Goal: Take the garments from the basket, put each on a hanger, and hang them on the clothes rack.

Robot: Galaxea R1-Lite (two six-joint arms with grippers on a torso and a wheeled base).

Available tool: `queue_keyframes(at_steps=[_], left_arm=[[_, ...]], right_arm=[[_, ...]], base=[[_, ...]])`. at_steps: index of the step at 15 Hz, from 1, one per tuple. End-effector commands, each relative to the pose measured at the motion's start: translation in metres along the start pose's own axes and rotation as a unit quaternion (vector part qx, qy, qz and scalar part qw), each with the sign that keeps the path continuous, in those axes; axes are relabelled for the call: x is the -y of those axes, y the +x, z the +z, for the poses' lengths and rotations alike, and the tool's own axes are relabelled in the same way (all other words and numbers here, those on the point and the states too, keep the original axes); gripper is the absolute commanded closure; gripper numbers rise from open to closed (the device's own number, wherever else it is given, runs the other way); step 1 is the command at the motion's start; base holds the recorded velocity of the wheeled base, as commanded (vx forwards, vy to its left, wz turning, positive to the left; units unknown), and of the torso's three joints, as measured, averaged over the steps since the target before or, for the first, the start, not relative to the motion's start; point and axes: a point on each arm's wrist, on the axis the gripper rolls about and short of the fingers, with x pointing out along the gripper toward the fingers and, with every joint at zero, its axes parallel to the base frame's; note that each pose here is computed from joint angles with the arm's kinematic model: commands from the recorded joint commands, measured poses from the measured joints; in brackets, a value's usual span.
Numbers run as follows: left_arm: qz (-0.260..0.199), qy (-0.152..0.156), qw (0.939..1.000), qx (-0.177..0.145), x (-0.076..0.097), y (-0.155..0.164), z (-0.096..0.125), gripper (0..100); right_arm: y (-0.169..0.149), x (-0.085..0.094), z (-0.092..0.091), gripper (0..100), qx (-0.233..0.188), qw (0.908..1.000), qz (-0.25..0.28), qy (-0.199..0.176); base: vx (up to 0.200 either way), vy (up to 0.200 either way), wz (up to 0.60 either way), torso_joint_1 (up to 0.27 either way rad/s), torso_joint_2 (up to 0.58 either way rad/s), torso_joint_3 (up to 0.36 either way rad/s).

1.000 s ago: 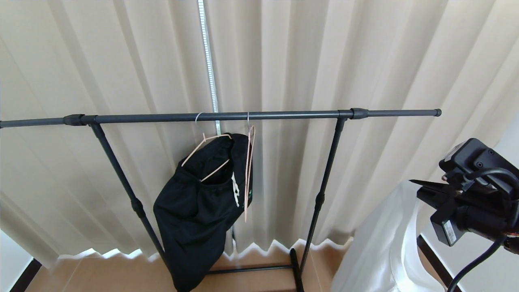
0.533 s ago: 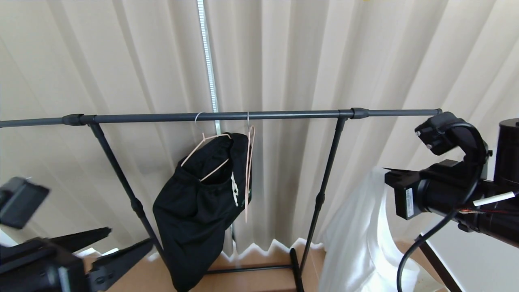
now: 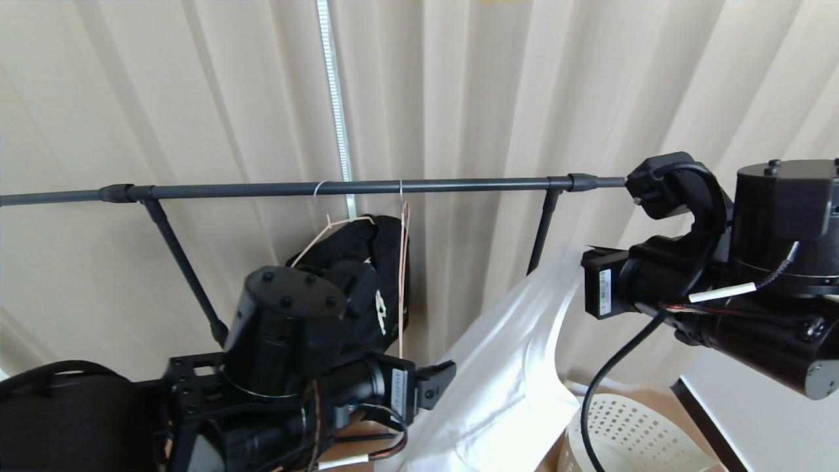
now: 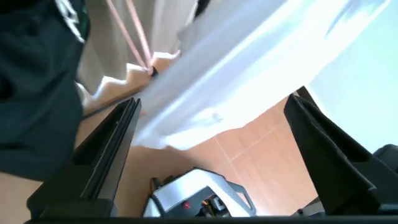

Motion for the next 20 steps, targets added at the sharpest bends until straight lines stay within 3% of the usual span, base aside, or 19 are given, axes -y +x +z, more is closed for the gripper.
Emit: queue_keyframes(at_steps=[1,4,11,15,20], left_arm=[[0.000,0.003,0.9998,-0.020,0.021,0.027,-0.009,0],[0.017,0.014,0.9997,-0.011,0.039,0.046,-0.012,0],[0.015,0.013,0.9996,0.021,0.072,0.092,0.001,0],[0.047,0.014,0.9984,0.028,0.073,0.114,-0.003,0],[0.100,0.019,0.9946,0.015,0.055,0.124,-0.017,0]], right_arm=[[0.014,-0.022,-0.007,100,-0.004,0.9996,-0.028,-0.004],[0.025,-0.035,-0.014,100,0.015,0.9970,-0.076,-0.003],[0.023,-0.040,-0.016,100,0.021,0.9960,-0.087,-0.003],[0.020,-0.039,-0.013,100,0.026,0.9959,-0.087,0.001],[0.010,-0.033,-0.003,100,0.040,0.9953,-0.088,0.009]], base=[[0.000,0.000,0.00,0.000,0.00,0.000],[0.000,0.000,0.00,0.000,0.00,0.000],[0.000,0.000,0.00,0.000,0.00,0.000],[0.000,0.000,0.00,0.000,0.00,0.000],[0.000,0.000,0.00,0.000,0.00,0.000]])
